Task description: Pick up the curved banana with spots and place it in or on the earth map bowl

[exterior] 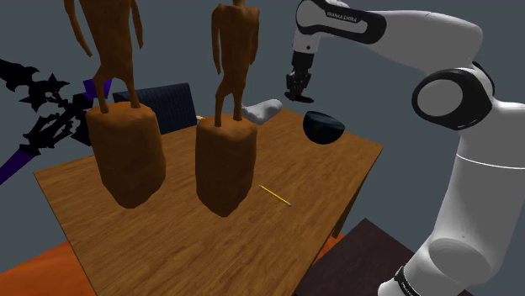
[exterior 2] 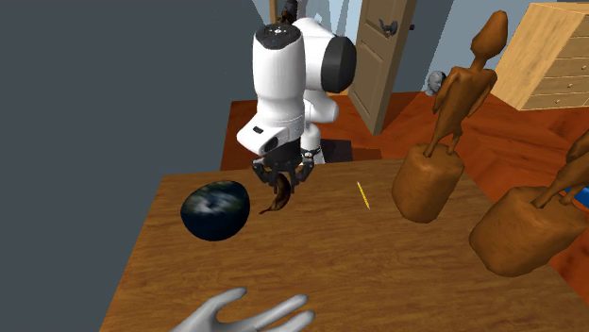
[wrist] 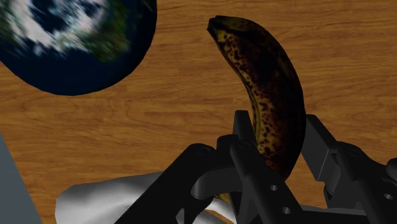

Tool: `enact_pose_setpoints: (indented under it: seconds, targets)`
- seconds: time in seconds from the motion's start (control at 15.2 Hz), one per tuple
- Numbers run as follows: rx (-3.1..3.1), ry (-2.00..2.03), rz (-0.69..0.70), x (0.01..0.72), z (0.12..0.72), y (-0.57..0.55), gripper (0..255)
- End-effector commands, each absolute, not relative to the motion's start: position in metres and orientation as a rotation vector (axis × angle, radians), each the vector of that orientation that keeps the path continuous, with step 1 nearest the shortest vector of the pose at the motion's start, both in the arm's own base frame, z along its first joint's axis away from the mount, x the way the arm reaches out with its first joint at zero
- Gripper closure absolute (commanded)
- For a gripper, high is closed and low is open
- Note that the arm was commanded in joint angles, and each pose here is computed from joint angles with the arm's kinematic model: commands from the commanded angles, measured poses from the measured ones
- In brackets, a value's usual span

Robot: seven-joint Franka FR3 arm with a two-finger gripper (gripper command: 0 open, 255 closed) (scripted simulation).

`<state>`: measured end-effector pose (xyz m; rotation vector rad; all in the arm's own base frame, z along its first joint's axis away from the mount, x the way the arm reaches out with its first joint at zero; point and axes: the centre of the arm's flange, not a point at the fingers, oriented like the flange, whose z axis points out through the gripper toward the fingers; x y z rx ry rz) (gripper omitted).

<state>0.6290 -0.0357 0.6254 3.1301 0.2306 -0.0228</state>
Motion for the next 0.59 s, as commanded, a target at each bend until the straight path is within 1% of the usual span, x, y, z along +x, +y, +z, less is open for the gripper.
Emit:
enact_pose_setpoints:
  seconds: [0.0, 0.53]
  targets:
    - [3.13, 0.231, -0.023, 0.627, 0.627, -0.058, 255]
    - [3.13, 0.231, -0.023, 0.619, 0.63, -0.163, 255]
